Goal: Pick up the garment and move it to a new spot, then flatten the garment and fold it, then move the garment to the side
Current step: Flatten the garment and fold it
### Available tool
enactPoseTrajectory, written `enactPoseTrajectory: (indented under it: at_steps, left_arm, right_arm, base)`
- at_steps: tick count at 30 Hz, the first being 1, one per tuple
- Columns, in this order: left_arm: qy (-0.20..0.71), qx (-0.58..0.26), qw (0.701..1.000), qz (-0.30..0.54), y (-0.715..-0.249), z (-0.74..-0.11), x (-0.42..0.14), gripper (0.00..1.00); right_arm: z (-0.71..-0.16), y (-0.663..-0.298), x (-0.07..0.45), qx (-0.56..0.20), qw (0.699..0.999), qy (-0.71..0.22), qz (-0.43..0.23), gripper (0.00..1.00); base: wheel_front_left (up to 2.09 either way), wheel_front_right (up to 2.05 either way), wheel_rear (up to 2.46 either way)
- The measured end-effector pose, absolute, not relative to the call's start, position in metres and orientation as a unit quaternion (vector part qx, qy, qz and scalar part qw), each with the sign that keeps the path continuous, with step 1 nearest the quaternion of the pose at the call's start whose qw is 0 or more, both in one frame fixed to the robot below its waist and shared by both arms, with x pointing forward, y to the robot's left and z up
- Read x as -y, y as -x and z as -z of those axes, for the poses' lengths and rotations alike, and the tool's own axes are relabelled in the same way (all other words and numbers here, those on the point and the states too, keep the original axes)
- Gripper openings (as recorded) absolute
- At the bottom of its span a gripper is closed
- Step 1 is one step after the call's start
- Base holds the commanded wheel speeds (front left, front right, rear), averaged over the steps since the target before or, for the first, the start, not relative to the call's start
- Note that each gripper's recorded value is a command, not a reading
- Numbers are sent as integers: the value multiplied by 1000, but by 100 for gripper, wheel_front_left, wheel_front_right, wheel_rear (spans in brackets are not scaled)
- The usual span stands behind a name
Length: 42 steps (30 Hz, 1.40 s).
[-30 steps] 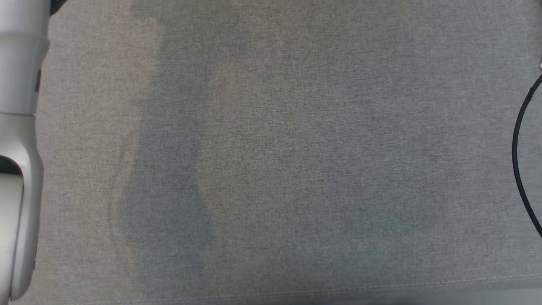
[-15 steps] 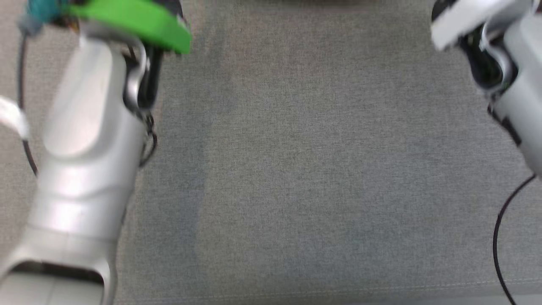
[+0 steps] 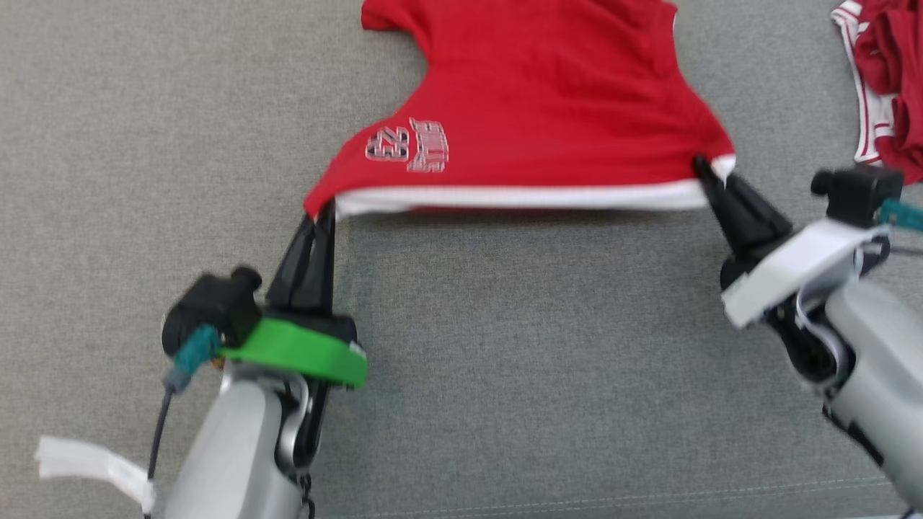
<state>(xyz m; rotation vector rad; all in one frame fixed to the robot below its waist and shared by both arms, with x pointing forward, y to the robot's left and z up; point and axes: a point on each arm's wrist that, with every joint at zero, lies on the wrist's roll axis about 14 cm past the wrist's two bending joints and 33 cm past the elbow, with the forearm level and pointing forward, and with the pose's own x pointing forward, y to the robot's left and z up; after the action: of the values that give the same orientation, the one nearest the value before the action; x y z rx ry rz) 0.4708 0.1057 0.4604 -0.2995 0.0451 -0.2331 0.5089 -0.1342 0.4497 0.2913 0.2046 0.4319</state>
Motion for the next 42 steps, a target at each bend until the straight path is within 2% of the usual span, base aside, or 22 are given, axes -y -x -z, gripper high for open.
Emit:
enactPoseTrajectory:
  at_steps: [9, 22, 27, 31, 42]
  left_arm:
    - [140, -66, 981, 120, -407, -439, -100, 0]
    - [129, -86, 981, 114, -370, -430, -110, 0]
    - [120, -77, 981, 130, -377, -435, -106, 0]
    - [94, -45, 982, 157, -402, -453, -101, 0]
    - [-43, 1, 961, 273, -505, -508, -62, 0]
  right_arm:
    - [-431, -436, 147, -129, 959, -167, -189, 0]
    - [-421, -366, 148, -173, 951, -188, -172, 0]
    - [-435, -371, 149, -152, 956, -184, -168, 0]
    - [-448, -383, 147, -133, 959, -185, -167, 0]
    - [-472, -446, 151, -86, 963, -204, -153, 0]
  base:
    - [0, 0, 0]
    - [0, 0, 0]
    - [0, 0, 0]
    - [0, 0, 0]
    - [0, 0, 0]
